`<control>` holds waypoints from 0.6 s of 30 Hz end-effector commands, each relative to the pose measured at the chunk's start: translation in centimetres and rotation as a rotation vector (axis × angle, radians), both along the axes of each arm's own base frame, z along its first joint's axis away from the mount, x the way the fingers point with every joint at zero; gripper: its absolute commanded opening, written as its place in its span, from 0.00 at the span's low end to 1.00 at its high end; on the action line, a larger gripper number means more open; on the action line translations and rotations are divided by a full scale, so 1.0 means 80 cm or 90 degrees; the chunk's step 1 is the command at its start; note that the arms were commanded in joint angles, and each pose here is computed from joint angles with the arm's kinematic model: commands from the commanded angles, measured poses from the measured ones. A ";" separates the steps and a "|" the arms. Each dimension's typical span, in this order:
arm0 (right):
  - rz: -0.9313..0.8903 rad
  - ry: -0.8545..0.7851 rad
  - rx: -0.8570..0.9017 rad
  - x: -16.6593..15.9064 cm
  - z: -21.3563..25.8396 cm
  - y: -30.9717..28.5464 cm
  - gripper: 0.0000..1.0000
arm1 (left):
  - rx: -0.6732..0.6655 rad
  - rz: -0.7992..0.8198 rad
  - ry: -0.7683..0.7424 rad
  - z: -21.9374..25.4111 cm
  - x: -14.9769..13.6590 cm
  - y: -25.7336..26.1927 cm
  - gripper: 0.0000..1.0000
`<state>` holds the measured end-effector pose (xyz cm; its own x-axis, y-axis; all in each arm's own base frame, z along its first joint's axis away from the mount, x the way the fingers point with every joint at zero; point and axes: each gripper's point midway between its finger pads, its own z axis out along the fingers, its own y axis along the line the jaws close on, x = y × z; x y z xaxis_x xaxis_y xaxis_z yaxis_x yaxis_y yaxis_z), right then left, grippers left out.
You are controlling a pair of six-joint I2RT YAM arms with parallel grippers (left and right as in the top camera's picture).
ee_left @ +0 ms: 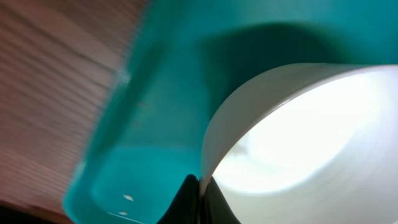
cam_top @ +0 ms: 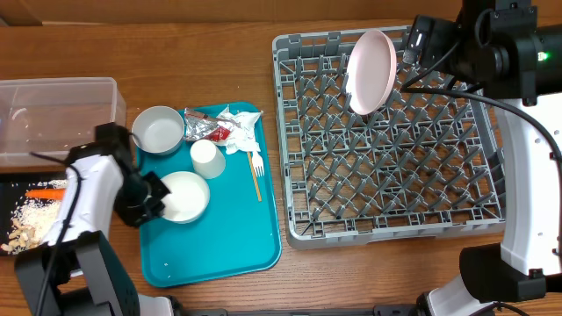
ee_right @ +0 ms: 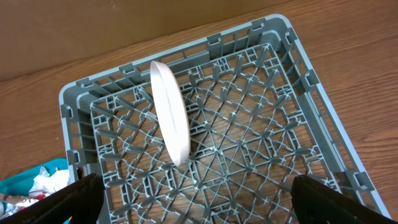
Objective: Sort waste into correct bins and load items into the dishwasher rack
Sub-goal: 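Move the left gripper to the white bowl on the teal tray, then push the white bowl rightward across the teal tray with the left gripper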
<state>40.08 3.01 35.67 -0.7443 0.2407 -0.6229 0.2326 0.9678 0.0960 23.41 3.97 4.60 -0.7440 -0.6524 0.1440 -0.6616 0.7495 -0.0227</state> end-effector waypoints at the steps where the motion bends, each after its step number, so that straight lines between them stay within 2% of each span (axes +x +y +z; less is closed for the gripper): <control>1: -0.004 -0.007 -0.002 -0.001 0.004 -0.002 1.00 | -0.054 -0.063 -0.028 0.009 0.010 -0.041 0.04; 9: -0.004 -0.007 -0.002 -0.001 0.004 -0.002 1.00 | -0.086 -0.127 -0.029 0.011 0.011 -0.103 0.04; 18: -0.004 -0.007 -0.002 -0.001 0.004 -0.002 1.00 | -0.084 -0.213 -0.002 0.011 -0.011 -0.159 0.04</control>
<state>40.08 3.00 35.67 -0.7442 0.2407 -0.6231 0.2324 0.9678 0.0962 22.88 -7.43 4.92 -0.9151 -0.3482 0.2035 -0.3765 0.9184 -0.1214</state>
